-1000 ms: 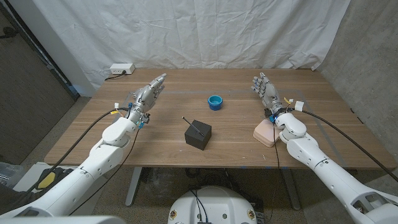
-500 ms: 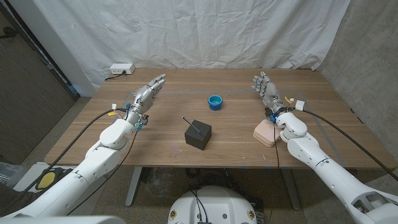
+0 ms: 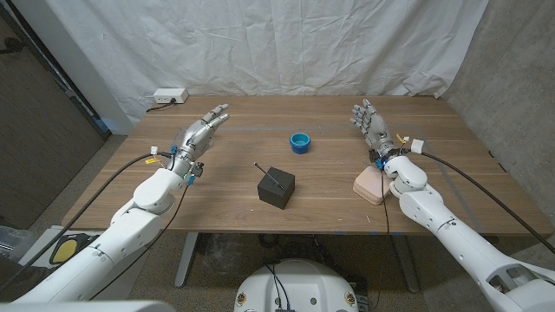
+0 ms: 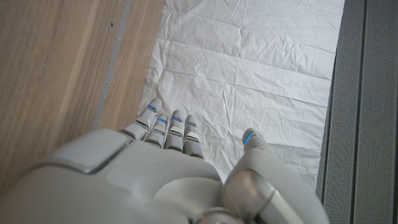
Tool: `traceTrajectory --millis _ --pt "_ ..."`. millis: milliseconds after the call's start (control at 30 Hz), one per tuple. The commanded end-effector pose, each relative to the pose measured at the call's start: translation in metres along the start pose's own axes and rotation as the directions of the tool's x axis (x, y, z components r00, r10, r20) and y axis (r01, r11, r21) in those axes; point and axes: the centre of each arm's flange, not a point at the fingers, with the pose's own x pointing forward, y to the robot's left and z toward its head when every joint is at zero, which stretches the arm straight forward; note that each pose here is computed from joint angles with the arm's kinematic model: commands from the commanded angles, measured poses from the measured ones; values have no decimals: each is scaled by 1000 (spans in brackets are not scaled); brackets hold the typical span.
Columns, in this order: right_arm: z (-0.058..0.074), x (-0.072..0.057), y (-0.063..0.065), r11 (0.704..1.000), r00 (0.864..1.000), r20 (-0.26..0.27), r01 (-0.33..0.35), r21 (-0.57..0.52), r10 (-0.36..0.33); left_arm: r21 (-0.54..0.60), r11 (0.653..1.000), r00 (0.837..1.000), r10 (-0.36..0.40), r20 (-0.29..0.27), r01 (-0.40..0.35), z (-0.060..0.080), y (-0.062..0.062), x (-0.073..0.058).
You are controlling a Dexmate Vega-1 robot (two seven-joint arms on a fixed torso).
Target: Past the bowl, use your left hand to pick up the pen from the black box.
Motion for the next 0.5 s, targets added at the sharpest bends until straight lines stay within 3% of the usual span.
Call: traceTrajectory --millis 33,500 --pt "0 3 2 1000 1000 4 -8 2 8 31 999 1000 -16 9 15 8 -1 -8" --pt "3 2 3 1000 1000 12 -2 -9 2 82 996 1000 -24 -5 24 18 2 -17"
